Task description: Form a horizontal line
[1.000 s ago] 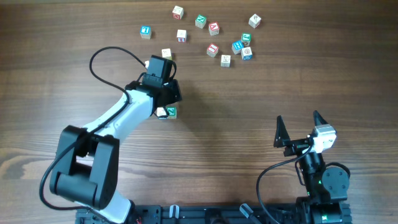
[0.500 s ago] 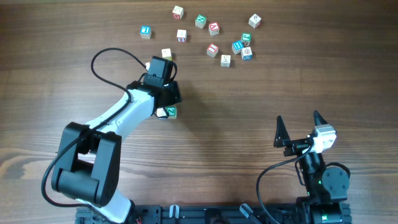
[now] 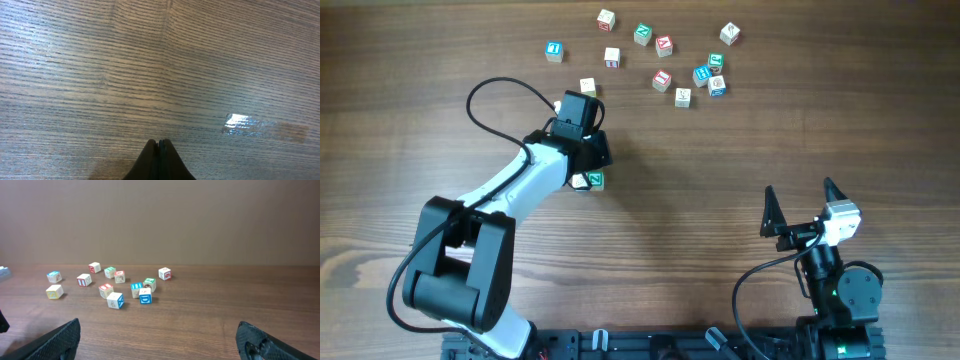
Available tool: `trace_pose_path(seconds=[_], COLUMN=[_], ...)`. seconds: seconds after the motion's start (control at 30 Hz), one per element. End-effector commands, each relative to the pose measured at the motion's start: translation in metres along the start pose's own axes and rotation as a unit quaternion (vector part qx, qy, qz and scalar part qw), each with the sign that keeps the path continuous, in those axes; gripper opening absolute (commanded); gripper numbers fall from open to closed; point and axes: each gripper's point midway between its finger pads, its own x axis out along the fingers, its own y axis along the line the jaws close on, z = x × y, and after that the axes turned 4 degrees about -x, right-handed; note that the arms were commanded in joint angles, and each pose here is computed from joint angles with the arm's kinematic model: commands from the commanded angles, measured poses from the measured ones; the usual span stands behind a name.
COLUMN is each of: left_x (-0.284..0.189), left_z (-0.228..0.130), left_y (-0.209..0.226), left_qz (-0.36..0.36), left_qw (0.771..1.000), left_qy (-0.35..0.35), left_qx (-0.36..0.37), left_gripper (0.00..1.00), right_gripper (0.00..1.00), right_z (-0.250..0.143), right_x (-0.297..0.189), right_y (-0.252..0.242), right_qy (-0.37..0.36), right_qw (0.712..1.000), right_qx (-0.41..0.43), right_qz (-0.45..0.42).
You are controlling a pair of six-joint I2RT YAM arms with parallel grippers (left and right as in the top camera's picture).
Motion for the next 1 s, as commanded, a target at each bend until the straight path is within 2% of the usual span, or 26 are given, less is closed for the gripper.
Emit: trace_pose_path(seconds=[0.0,0.97], left_x=[0.0031,0.0028], left_z=[-0.0017,-0.0117], left_y=[0.0026,0.0046], left_qz=[0.008,0.009], left_qw=[1.0,1.0], left_qy=[0.001,0.023], left_qx=[0.005,0.005], left_gripper=[0.04,0.04], right_gripper=[1.0,1.0], right_z=[0.0028,0.0028], right_x=[-0.0005,-0.0005], right_y=[0.0012,0.0011], right_qy=[-0.007,-0.007], right_qw=[1.0,1.0], right_qx=[-0.005,-0.005], right_qz=[0.004,0.004])
